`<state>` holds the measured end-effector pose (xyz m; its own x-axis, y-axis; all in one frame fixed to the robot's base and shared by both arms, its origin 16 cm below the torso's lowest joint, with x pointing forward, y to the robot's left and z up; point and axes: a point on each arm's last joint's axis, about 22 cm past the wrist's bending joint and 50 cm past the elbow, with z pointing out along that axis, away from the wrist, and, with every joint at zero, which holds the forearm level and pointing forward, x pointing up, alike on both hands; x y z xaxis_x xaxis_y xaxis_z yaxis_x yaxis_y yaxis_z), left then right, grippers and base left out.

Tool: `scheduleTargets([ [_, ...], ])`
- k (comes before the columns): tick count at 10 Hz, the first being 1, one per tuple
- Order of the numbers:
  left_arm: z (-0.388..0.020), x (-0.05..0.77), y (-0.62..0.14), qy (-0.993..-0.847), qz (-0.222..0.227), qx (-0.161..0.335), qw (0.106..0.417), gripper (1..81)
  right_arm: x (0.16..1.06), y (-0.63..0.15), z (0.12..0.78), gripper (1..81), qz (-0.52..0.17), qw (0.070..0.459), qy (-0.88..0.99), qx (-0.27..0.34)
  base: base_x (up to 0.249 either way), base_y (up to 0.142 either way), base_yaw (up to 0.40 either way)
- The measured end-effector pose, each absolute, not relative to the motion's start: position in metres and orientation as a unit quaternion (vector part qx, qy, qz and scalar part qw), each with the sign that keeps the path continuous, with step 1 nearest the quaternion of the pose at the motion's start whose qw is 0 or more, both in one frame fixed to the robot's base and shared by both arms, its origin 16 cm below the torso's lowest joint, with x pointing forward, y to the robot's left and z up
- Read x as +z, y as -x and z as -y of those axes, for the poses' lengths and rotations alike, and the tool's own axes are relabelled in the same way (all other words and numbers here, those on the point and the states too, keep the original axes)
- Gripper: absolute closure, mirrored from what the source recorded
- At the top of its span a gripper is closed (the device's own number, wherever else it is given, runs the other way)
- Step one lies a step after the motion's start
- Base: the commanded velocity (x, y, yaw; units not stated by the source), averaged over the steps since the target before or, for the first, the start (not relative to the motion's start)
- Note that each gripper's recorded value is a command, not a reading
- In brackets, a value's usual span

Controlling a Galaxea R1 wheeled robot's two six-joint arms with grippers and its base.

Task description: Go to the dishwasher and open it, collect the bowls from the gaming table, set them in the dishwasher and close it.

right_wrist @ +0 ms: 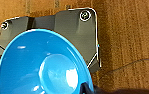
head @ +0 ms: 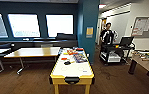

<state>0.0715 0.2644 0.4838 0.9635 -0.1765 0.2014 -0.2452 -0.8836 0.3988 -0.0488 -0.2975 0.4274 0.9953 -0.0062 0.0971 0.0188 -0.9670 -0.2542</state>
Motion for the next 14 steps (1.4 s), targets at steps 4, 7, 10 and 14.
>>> scheduleTargets([
  [4, -0.257, 0.471, -0.068, -0.971, 0.098, 0.074, 0.206, 81.1, 0.427, 0.047, 0.289, 81.1, 0.003, 0.133, 0.99, -0.05, 0.0, 0.0, -0.4],
  [7, -0.243, 0.459, -0.059, -0.974, 0.082, 0.066, 0.201, 81.1, 0.426, 0.052, 0.277, 81.1, 0.004, 0.141, 0.989, -0.047, 0.0, 0.0, -0.4],
  [10, -0.246, 0.456, -0.058, -0.976, 0.069, 0.064, 0.195, 81.1, 0.426, 0.052, 0.266, 81.1, 0.009, 0.147, 0.988, -0.048, 0.0, 0.0, -0.4],
  [14, -0.247, 0.45, -0.057, -0.979, 0.068, 0.063, 0.184, 81.1, 0.425, 0.055, 0.278, 81.1, 0.013, 0.135, 0.99, -0.047, 0.0, 0.0, -0.4],
])
